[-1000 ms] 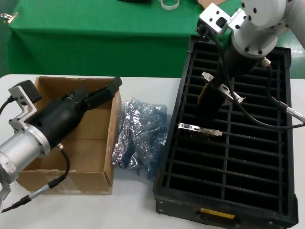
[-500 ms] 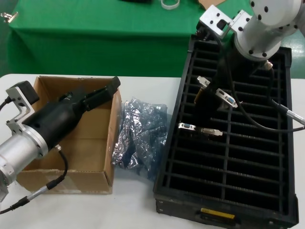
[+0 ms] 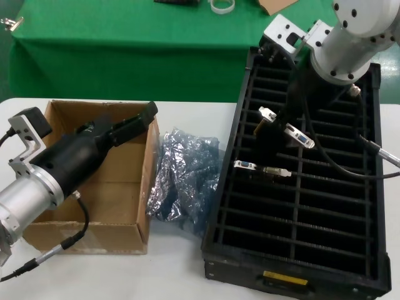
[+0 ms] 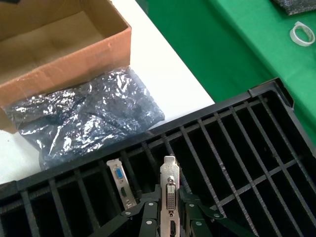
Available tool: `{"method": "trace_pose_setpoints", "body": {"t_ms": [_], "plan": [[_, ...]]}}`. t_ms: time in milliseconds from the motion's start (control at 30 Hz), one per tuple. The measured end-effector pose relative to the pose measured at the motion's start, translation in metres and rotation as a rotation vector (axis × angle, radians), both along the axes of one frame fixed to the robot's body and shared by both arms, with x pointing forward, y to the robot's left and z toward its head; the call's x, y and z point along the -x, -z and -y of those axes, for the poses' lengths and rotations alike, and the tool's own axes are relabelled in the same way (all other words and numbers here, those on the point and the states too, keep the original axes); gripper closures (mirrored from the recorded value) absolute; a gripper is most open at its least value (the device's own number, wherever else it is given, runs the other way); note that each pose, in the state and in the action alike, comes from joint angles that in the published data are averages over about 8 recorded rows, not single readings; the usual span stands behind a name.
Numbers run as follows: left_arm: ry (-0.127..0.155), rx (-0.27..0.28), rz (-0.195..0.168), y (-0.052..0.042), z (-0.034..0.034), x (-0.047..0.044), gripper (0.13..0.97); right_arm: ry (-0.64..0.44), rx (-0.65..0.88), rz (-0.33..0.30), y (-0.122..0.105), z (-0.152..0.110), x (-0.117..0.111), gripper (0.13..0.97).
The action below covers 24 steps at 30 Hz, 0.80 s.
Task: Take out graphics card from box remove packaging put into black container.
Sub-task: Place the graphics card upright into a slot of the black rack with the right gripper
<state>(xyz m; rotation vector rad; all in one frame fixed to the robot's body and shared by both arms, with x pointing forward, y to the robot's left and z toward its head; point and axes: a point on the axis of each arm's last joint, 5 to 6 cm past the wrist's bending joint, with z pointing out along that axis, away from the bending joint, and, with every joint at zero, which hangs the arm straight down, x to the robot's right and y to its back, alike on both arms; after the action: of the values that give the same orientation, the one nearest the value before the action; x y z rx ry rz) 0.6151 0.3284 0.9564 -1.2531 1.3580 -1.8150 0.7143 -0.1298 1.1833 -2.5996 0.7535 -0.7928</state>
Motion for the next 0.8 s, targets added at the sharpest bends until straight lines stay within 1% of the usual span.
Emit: {"method": "trace_pose_setpoints", "body": {"t_ms": [200, 400, 633, 800], "plan": [[-0.008, -0.005, 0.002, 0.0006, -0.0008, -0.0003, 0.132, -0.024, 0.033, -0.011, 0.005, 0.001, -0.007, 0.905], [-0.016, -0.006, 0.005, 0.0013, -0.0024, -0.0004, 0.132, -0.054, 0.060, -0.023, 0.006, -0.001, -0.012, 0.905], [-0.022, -0.003, 0.012, 0.0010, -0.0043, 0.0007, 0.132, -0.068, 0.080, -0.026, -0.002, -0.003, -0.010, 0.905], [-0.021, 0.000, 0.018, -0.0004, -0.0040, 0.0036, 0.132, -0.061, 0.094, -0.024, -0.010, 0.000, -0.008, 0.905]]}}
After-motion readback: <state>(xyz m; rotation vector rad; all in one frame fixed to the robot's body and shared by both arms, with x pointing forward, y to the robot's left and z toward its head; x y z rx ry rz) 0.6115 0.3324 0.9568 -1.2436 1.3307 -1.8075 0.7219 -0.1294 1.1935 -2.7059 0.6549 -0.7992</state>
